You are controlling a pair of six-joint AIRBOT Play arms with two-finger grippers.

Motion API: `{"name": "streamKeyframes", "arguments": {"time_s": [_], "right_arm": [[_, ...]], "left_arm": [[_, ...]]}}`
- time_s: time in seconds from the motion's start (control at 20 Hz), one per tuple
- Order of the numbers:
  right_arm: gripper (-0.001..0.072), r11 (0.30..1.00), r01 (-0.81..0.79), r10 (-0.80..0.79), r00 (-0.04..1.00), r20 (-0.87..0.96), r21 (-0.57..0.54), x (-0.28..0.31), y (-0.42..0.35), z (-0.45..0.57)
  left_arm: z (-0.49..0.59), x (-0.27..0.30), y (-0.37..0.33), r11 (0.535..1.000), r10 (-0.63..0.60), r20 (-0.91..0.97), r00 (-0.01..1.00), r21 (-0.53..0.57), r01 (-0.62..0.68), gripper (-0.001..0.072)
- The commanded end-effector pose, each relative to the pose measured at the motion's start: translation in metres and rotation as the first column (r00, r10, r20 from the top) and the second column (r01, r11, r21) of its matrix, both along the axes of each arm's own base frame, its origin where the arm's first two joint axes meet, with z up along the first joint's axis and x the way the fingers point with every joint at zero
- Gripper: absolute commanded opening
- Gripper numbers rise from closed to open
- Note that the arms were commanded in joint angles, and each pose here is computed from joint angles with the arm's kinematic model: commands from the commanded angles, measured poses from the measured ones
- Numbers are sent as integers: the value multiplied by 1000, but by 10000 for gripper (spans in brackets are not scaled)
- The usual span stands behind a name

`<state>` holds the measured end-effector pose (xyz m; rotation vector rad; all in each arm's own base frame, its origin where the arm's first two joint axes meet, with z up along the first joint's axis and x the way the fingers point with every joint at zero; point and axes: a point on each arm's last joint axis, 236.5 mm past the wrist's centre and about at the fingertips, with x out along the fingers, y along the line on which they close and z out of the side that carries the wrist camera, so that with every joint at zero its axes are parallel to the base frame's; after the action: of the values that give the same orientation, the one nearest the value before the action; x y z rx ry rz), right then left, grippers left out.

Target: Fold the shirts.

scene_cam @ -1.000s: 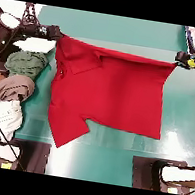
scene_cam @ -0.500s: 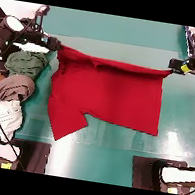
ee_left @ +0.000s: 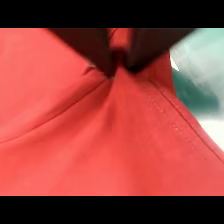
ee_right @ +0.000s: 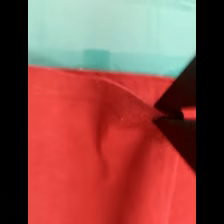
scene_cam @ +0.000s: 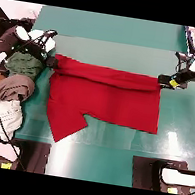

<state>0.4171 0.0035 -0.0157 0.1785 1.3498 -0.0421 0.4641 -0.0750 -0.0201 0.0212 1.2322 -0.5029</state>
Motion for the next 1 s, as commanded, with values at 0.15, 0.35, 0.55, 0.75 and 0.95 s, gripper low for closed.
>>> {"name": "streamKeyframes", "arguments": {"time_s": [0.15, 0.35, 0.55, 0.75, 0.95], "right_arm": [[353, 995, -13, 16, 999, -32, 99, -18, 23, 4], [350, 995, -45, 45, 999, 1, 89, -39, 10, 43], [349, 996, -45, 40, 997, 70, 76, -44, 3, 71], [349, 994, -61, 52, 994, 92, 93, -45, 8, 79], [349, 983, -77, 60, 993, 102, 168, -44, 26, 83]], "left_arm": [[-2, -40, 22, 994, 109, -209, 972, 36, -104, 503], [28, -79, 47, 969, 215, -265, 940, -62, -239, 503], [-5, -159, 38, 944, 264, -347, 900, -98, -314, 504], [-49, -219, -4, 906, 241, -461, 854, -208, -368, 503], [-68, -239, -11, 895, 245, -500, 831, -212, -391, 503]]}}
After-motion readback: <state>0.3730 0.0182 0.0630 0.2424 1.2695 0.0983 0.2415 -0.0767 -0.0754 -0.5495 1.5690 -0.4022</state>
